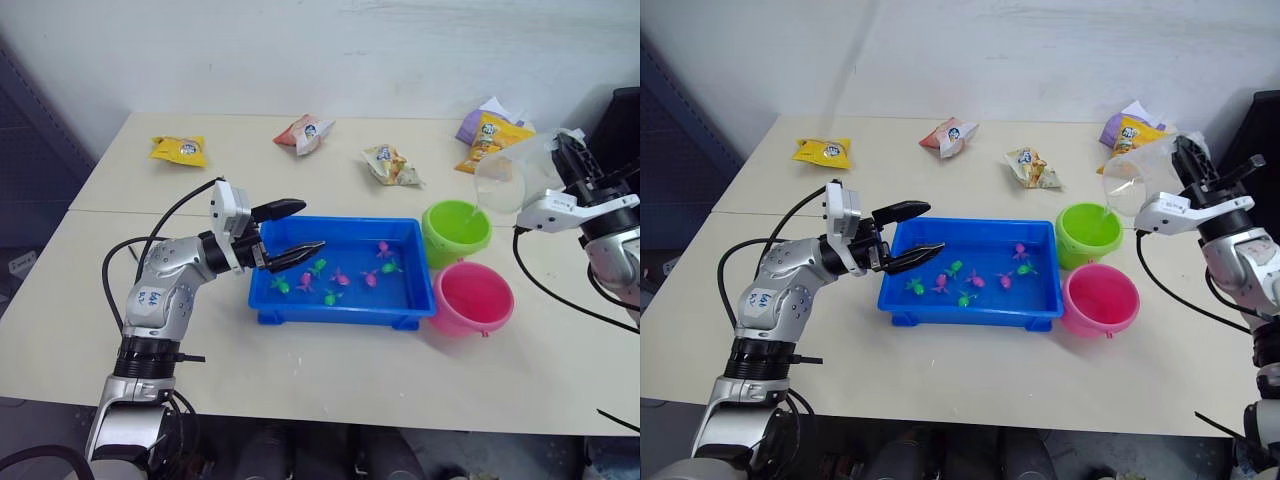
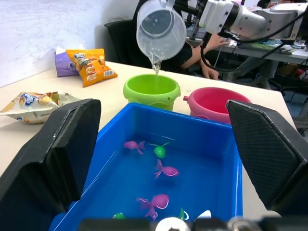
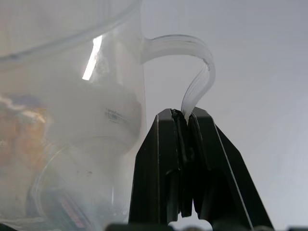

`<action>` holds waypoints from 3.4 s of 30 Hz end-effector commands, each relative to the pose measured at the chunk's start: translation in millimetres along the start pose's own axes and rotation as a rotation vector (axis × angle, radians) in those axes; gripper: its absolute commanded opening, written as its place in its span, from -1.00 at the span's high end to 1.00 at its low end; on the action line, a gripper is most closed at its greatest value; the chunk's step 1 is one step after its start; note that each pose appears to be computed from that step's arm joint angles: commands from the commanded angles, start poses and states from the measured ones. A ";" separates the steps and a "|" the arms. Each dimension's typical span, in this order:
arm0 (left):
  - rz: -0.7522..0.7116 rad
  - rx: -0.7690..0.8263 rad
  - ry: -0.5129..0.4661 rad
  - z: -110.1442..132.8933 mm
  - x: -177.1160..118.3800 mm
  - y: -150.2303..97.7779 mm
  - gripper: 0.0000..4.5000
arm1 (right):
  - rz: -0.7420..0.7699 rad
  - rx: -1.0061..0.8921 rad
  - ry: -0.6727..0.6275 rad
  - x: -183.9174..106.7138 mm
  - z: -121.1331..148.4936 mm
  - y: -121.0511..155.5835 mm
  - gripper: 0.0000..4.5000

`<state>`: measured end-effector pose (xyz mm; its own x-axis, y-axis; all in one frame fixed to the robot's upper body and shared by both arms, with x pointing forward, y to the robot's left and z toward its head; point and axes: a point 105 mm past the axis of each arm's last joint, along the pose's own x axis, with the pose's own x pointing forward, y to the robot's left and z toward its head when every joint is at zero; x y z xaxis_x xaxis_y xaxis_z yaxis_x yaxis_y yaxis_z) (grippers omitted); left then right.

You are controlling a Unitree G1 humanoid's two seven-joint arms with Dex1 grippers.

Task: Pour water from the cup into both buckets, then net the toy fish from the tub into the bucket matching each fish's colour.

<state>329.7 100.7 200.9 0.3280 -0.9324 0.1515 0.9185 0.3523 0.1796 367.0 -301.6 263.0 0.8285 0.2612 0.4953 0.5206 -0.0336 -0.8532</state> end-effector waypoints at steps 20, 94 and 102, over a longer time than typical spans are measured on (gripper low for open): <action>-0.078 0.074 -0.097 28.7 9.8 -7.3 -1.00 | -0.102 0.944 0.338 -34.0 -31.0 -2.0 0.97; 1.692 -0.197 0.439 -41.3 -352.3 -34.9 -1.00 | 0.679 1.545 -0.744 -122.6 182.1 -15.6 -0.99; 1.615 -0.241 0.437 -28.5 -284.6 45.9 -1.00 | 0.743 1.538 -0.760 -124.4 184.7 -13.3 -0.99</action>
<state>283.6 376.8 139.2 0.9092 0.3535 -0.2201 -0.3724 0.9267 -0.0501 223.2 -156.7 175.4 0.3037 0.9336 0.1903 -0.8428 0.3564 -0.4034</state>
